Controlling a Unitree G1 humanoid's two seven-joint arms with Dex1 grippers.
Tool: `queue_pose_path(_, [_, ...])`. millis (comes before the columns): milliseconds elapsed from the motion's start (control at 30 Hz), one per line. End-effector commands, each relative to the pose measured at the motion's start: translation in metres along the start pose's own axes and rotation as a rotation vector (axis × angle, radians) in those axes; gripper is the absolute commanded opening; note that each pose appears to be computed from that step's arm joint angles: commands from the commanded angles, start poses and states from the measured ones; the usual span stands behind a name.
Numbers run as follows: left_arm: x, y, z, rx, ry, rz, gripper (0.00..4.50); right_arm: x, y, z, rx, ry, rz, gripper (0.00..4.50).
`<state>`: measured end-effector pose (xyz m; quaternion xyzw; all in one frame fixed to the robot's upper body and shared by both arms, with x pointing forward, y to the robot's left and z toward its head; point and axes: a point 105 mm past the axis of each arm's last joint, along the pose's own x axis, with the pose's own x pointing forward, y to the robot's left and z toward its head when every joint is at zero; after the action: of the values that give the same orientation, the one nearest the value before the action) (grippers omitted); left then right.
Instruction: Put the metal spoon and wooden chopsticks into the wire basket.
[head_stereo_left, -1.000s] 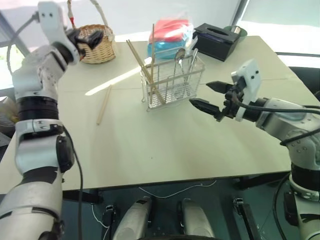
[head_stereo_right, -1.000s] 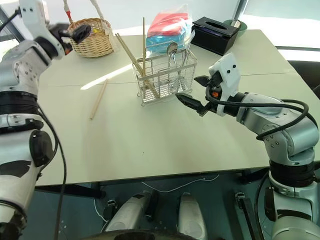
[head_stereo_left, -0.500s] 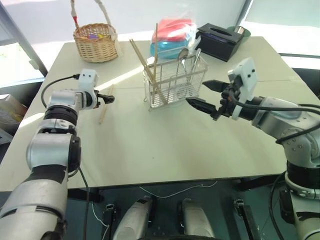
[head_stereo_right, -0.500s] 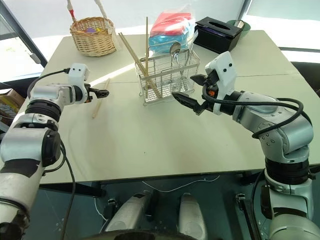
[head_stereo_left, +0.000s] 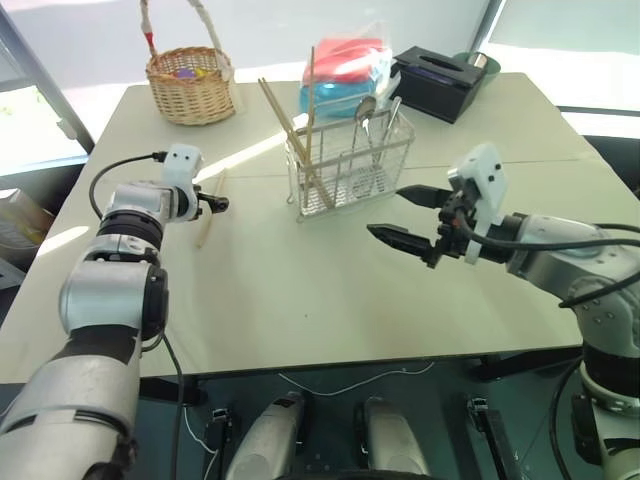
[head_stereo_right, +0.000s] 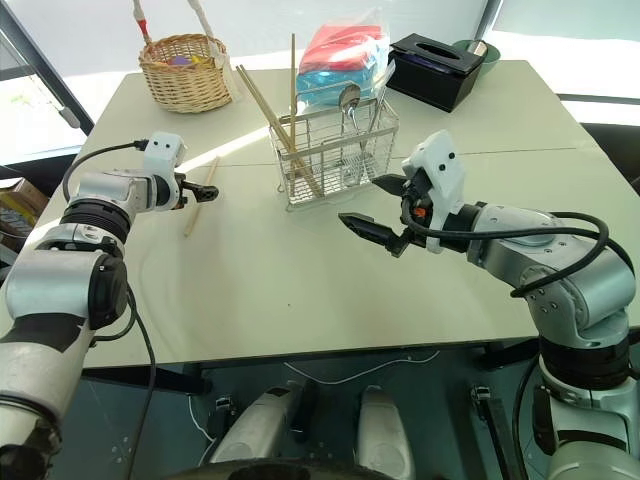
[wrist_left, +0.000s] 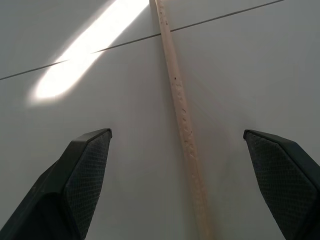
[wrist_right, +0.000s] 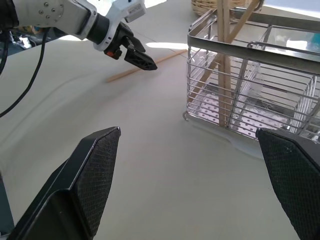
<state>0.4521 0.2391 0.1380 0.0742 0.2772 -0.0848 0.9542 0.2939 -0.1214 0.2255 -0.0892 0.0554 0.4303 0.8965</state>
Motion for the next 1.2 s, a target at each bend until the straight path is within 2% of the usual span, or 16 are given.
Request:
queue_pose_path(33, [-0.007, 0.001, 0.022, 0.007, -0.057, 0.008, 4.46, -0.005, 0.005, 0.01, -0.04, -0.027, 0.008, 4.5])
queue_pose_path(67, [-0.006, 0.001, 0.022, -0.001, -0.059, 0.005, 4.46, -0.004, 0.004, 0.01, -0.041, -0.028, 0.008, 4.5])
queue_pose_path(167, [-0.006, 0.0, 0.023, -0.016, -0.061, 0.002, 3.56, -0.004, 0.003, 0.011, -0.043, -0.032, 0.004, 4.5])
queue_pose_path(400, [-0.007, 0.001, 0.022, -0.038, -0.056, 0.003, 0.02, -0.003, 0.001, 0.012, -0.043, -0.037, -0.001, 4.5])
queue_pose_path(567, [-0.011, 0.003, 0.029, -0.061, -0.076, -0.004, 0.02, -0.002, -0.001, 0.014, -0.045, -0.04, -0.002, 4.5])
queue_pose_path(767, [-0.025, 0.006, 0.066, -0.134, -0.247, -0.033, 0.02, 0.0, -0.001, 0.015, -0.05, -0.045, -0.003, 4.5])
queue_pose_path(1067, [-0.046, 0.004, 0.105, -0.14, -0.392, -0.046, 0.02, 0.002, -0.005, 0.017, -0.053, -0.055, -0.01, 4.5])
queue_pose_path(1167, [-0.041, 0.004, 0.098, -0.092, -0.332, -0.019, 0.02, 0.003, -0.005, 0.018, -0.052, -0.058, -0.009, 4.5])
queue_pose_path(1200, [-0.038, 0.005, 0.091, -0.068, -0.305, -0.006, 0.26, 0.004, -0.005, 0.018, -0.053, -0.06, -0.008, 4.5])
